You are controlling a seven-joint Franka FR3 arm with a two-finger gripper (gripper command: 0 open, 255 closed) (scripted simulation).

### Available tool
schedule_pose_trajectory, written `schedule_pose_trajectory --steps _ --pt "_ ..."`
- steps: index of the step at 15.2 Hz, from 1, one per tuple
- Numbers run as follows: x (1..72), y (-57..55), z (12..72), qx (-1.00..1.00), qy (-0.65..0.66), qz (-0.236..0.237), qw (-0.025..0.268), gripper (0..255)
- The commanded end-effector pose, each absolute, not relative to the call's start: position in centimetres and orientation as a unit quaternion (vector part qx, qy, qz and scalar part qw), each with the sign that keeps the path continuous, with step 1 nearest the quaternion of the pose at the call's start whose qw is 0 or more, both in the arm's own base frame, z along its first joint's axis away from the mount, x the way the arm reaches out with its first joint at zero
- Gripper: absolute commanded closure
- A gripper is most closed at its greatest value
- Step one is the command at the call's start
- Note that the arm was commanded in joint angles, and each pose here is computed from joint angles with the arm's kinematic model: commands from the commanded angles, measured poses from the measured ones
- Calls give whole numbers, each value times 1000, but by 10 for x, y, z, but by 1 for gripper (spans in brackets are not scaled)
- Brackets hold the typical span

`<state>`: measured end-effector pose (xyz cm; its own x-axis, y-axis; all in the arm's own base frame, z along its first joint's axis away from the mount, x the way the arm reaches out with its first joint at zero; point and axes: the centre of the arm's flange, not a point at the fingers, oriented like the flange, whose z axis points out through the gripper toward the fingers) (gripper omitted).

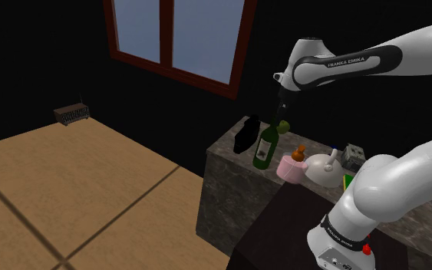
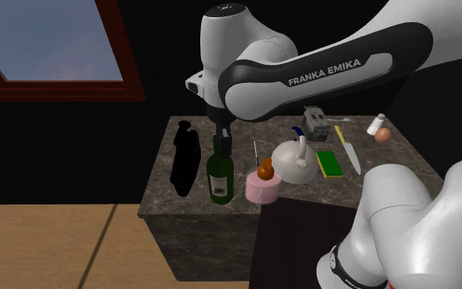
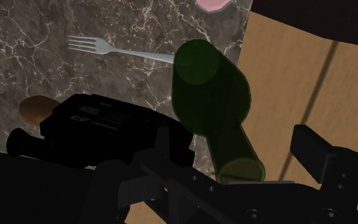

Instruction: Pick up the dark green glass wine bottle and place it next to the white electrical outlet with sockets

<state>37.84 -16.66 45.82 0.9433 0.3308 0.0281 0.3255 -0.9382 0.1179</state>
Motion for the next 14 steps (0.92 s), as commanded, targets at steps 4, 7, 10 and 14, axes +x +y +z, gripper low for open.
schedule_pose_trajectory --steps 4,7,10,14 --pt "378 -167 458 984 167 24 56 255" --pt "378 -167 458 984 167 24 56 255" --pt "378 -167 458 984 167 24 56 255" --pt "378 -167 474 984 167 24 56 255"
